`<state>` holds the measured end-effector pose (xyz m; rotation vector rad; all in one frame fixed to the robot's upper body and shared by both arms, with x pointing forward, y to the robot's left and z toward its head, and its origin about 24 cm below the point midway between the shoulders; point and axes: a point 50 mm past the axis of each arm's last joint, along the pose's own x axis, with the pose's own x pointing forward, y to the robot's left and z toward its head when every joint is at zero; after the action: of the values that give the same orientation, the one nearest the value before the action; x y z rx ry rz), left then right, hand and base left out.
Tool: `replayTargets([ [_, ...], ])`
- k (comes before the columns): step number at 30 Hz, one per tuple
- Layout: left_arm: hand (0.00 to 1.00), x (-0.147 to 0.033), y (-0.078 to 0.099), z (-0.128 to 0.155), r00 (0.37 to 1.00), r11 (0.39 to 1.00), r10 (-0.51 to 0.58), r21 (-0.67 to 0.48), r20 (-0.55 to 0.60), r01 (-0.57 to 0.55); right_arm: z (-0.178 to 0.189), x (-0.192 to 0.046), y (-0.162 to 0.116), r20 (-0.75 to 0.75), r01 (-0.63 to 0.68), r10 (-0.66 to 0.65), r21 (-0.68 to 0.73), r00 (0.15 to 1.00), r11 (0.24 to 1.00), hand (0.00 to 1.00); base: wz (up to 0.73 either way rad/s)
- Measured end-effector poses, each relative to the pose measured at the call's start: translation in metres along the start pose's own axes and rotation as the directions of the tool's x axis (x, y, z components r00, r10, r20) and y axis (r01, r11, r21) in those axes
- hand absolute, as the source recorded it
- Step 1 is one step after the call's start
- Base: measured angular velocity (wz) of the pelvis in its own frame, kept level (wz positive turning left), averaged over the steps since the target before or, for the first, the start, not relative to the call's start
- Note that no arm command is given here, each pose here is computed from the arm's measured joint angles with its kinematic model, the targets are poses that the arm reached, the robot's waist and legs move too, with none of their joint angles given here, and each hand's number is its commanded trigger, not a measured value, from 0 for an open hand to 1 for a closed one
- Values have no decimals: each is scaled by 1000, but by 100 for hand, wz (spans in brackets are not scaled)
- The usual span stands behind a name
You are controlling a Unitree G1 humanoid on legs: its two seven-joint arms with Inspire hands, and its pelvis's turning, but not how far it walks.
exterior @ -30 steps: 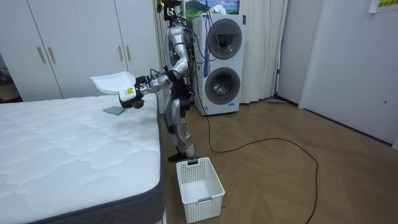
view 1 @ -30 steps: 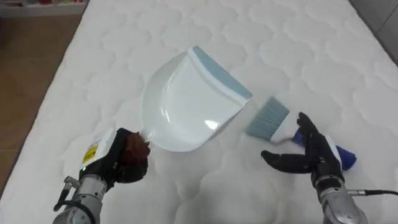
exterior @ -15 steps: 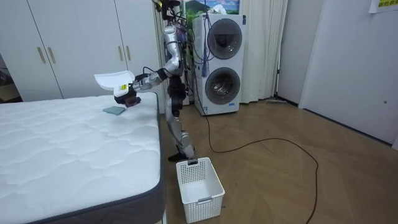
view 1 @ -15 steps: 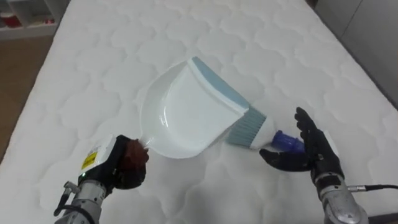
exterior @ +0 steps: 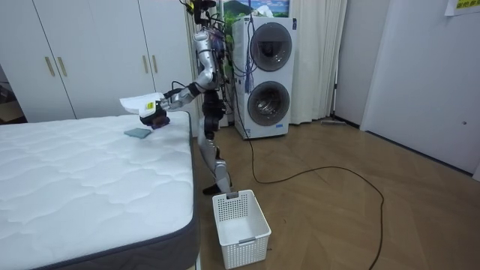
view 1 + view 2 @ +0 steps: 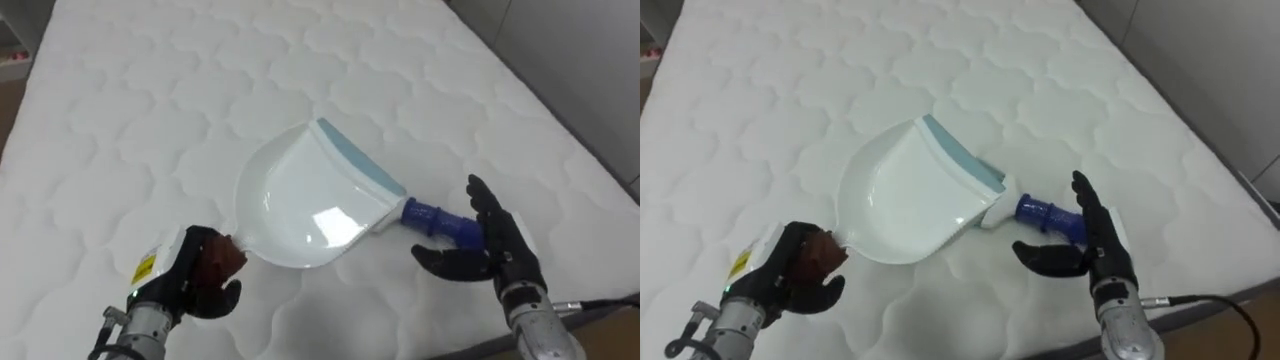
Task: Clean bed
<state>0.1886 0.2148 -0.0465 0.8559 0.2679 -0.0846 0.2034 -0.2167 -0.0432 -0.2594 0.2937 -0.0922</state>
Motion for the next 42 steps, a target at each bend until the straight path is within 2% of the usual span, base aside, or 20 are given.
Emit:
replayTargets([
  [8,0,-6,-12,-9,997,995,-21,-95,-68,14,-7,-6,1,-27,-1,1,3,1000,1000,0,2],
  [15,0,-7,-11,-14,994,988,-10,-155,-105,-7,-13,-8,2,-57,1,-1,2,998,1000,0,8],
  [20,0,-20,-21,-44,965,971,-40,-238,-259,-23,-31,-14,-4,-138,54,-55,-8,989,999,0,1],
  [25,0,-31,-25,-58,937,954,-39,-292,-346,-68,-50,-23,-10,-224,97,-99,-20,970,995,0,1],
  [30,0,-53,-28,-88,871,947,-45,-299,-490,-119,-73,-33,-22,-333,161,-163,-35,929,986,0,6],
  [33,0,-74,-33,-109,799,941,-55,-298,-599,-159,-96,-48,-33,-445,208,-212,-58,870,976,0,6],
  [35,0,-97,-39,-126,713,935,-73,-297,-698,-194,-115,-64,-38,-540,213,-228,-91,810,973,0,9],
  [37,0,-112,-45,-135,649,926,-98,-308,-755,-219,-127,-75,-39,-604,202,-225,-107,764,973,0,8],
  [42,0,-129,-51,-145,576,923,-123,-307,-808,-233,-145,-92,-35,-697,160,-184,-100,693,982,0,5],
])
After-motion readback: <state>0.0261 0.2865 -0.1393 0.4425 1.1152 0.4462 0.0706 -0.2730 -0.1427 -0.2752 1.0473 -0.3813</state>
